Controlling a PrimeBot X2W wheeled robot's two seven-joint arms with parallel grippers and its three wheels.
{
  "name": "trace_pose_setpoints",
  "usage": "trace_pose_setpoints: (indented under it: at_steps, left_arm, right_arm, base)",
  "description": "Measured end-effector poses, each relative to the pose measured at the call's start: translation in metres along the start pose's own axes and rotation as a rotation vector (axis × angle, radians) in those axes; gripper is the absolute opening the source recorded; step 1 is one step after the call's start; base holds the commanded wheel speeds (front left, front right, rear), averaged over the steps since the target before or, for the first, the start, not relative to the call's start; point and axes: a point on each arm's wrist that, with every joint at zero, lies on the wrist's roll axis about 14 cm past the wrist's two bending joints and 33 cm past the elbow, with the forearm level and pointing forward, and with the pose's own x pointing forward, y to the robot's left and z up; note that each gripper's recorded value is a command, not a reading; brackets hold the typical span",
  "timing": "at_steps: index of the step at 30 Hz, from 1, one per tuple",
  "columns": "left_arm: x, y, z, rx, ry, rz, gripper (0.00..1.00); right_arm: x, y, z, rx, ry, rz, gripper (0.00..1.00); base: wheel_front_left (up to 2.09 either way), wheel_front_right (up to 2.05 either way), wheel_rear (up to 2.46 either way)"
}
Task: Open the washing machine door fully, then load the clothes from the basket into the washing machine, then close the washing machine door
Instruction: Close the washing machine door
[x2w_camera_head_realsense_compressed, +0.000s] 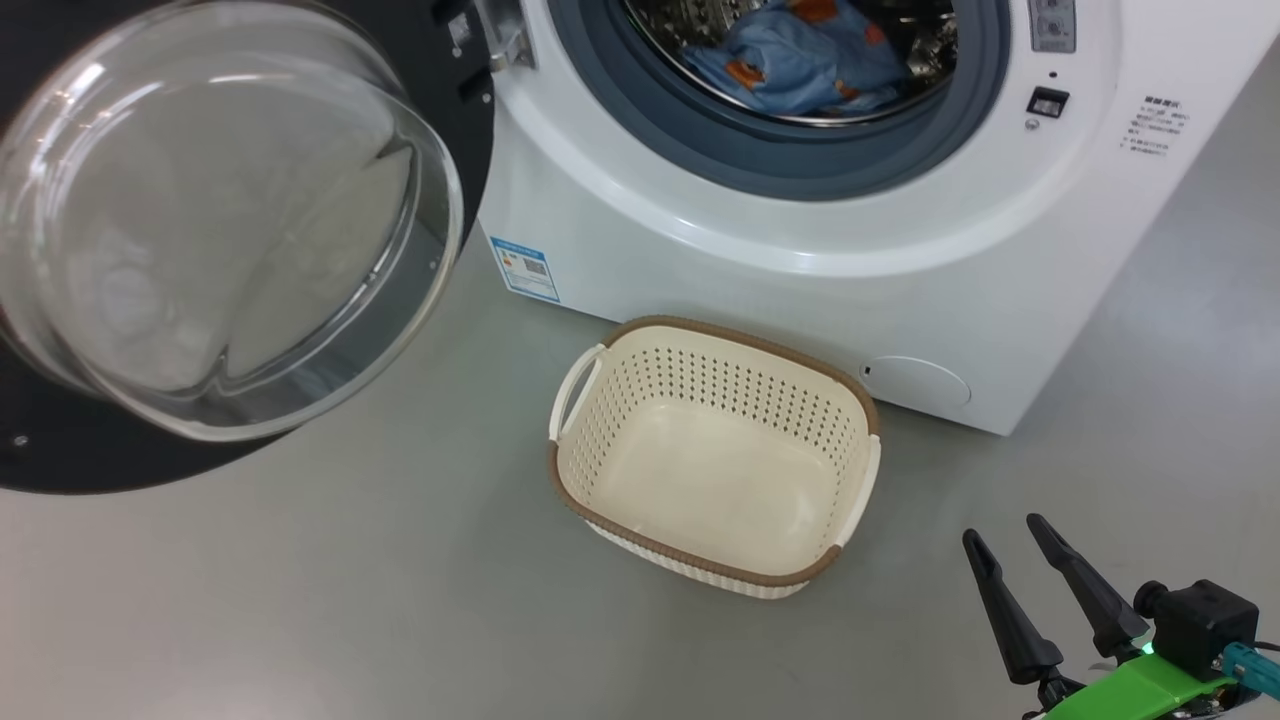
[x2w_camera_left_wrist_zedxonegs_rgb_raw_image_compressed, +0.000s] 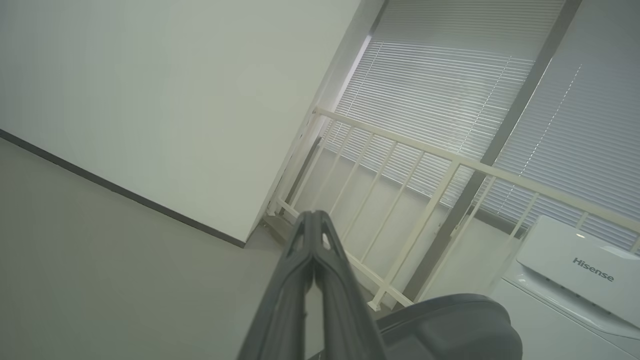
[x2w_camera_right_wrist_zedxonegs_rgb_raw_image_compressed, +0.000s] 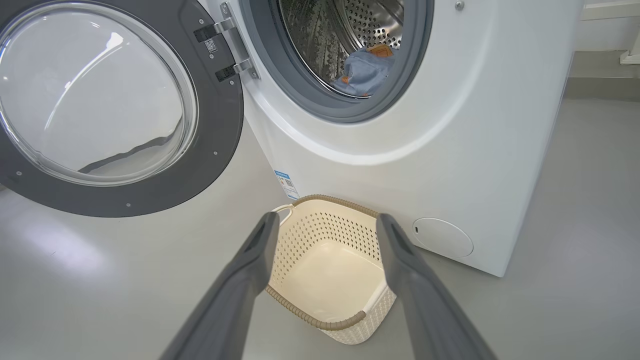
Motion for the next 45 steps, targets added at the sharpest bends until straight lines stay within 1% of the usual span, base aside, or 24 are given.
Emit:
trace_pose_setpoints:
  at_steps: [1,8,12,13,17,19,24,31,39,45]
  left_arm:
    - [0.01,0.004,-0.01,-0.052,0.054,0.032,0.0]
    - [0.026,0.02,-0.052,-0.164,0.268,0.135,0.0]
    - [0.029,0.021,-0.075,-0.221,0.392,0.166,0.0]
    - [0.029,0.021,-0.075,-0.221,0.392,0.166,0.0]
    - [0.025,0.018,-0.104,-0.23,0.526,0.177,0.0]
    - [0.024,0.015,-0.116,-0.251,0.576,0.18,0.0]
    - [0.019,0.017,-0.136,-0.261,0.638,0.202,0.0]
    - [0.017,0.019,-0.141,-0.259,0.674,0.209,0.0]
    - [0.01,0.011,-0.141,-0.284,0.743,0.175,0.0]
    - [0.003,0.003,-0.139,-0.277,0.812,0.129,0.0]
  right_arm:
    - [-0.001,-0.005,-0.003,-0.001,0.008,-0.009,1.0]
    - [0.0,-0.017,-0.009,-0.004,0.022,-0.024,1.0]
    - [0.0,-0.023,-0.016,-0.007,0.042,-0.026,1.0]
    - [0.0,-0.023,-0.016,-0.007,0.042,-0.026,1.0]
    - [0.004,-0.029,-0.017,-0.008,0.041,-0.028,1.0]
    - [0.005,-0.032,-0.019,-0.008,0.044,-0.031,1.0]
    - [0.004,-0.038,-0.026,-0.007,0.062,-0.039,1.0]
    - [0.007,-0.041,-0.028,-0.008,0.065,-0.039,1.0]
    - [0.01,-0.037,-0.025,-0.012,0.058,-0.027,1.0]
    - [0.013,-0.034,-0.023,-0.016,0.052,-0.016,1.0]
  base:
    - [0.0,0.0,0.0]
    - [0.0,0.0,0.0]
    - [0.0,0.0,0.0]
    - [0.0,0.0,0.0]
    - [0.0,0.0,0.0]
    - [0.0,0.0,0.0]
    - [0.0,0.0,0.0]
    - [0.0,0.0,0.0]
    - [0.0,0.0,0.0]
    - [0.0,0.0,0.0]
